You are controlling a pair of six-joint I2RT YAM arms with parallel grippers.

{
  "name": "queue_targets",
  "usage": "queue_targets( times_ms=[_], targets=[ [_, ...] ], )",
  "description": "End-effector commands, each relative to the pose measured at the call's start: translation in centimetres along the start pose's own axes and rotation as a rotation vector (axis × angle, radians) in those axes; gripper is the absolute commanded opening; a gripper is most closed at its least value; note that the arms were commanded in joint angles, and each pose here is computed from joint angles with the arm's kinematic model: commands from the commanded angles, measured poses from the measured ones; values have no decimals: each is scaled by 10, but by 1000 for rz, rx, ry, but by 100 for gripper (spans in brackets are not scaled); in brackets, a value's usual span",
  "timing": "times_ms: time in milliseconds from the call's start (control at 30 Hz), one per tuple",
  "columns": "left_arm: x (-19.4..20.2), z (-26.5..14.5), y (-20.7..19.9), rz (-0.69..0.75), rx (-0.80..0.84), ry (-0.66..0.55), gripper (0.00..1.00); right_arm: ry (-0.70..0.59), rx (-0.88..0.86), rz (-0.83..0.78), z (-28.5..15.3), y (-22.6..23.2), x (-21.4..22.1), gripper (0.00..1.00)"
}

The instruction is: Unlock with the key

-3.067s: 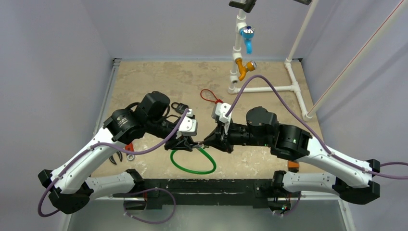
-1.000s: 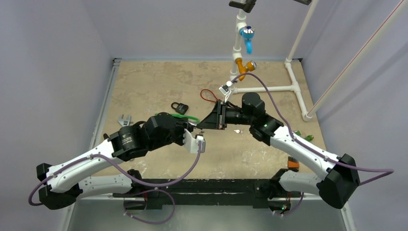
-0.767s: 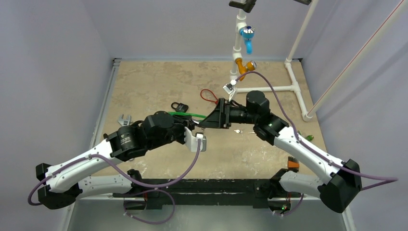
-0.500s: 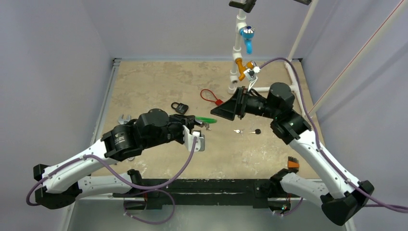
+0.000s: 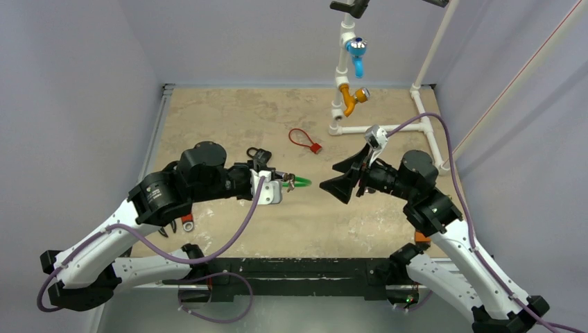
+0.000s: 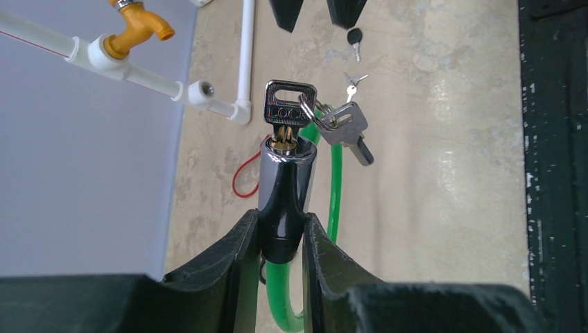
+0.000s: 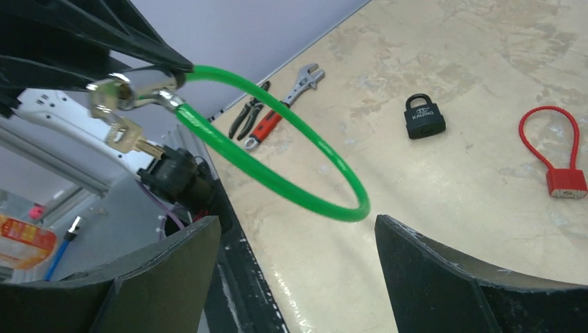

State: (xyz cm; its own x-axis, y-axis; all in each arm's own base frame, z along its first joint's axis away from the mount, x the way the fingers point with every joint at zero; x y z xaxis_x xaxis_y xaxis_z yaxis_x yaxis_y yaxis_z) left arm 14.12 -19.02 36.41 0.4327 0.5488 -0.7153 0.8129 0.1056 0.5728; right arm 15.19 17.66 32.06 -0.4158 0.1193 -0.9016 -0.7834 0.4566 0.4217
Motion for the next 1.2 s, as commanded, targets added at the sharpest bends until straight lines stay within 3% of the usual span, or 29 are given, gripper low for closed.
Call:
queue_targets(
  times_ms=[0, 167, 367, 533, 633, 733, 767, 933, 1167],
  targets=[
    [-30, -12, 7, -42, 25, -147, 0, -45, -57, -166, 7, -2, -8, 82],
    [-32, -9, 6, -51, 49, -144, 0, -72, -134, -222, 19, 10, -14, 82],
    [-33, -4, 7, -61, 60, -134, 0, -16, -229, -267, 46, 35, 0, 80],
    [-33, -1, 8, -69, 64, -130, 0, -10, -262, -256, 57, 40, 8, 71],
    [-33, -1, 9, -72, 64, -131, 0, -10, -228, -251, 63, 35, 8, 48],
    [-34, -1, 11, -81, 51, -131, 0, 5, -153, -252, 66, 24, 11, 7],
    [-33, -3, 13, -94, 39, -127, 0, 13, -121, -249, 65, 20, 14, 0],
    [-16, -14, 46, -219, -97, -90, 0, 50, -15, -223, 45, 4, 41, 0],
    [12, -17, 63, -402, -126, -55, 0, 104, 69, -128, 32, -9, 69, 0]
  ],
)
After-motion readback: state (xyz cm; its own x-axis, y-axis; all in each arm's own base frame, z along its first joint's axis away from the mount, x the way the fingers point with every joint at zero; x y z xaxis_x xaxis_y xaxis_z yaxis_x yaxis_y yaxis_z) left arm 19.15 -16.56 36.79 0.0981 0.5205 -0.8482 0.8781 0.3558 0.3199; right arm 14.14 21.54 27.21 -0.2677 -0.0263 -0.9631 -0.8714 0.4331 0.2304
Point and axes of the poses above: each gripper's point midway between its finger pads, its own z axis out along the fingers, its own y axis along the line the jaws close on, x = y × z, the point moved 6 cm from there along -z, back along the fingers
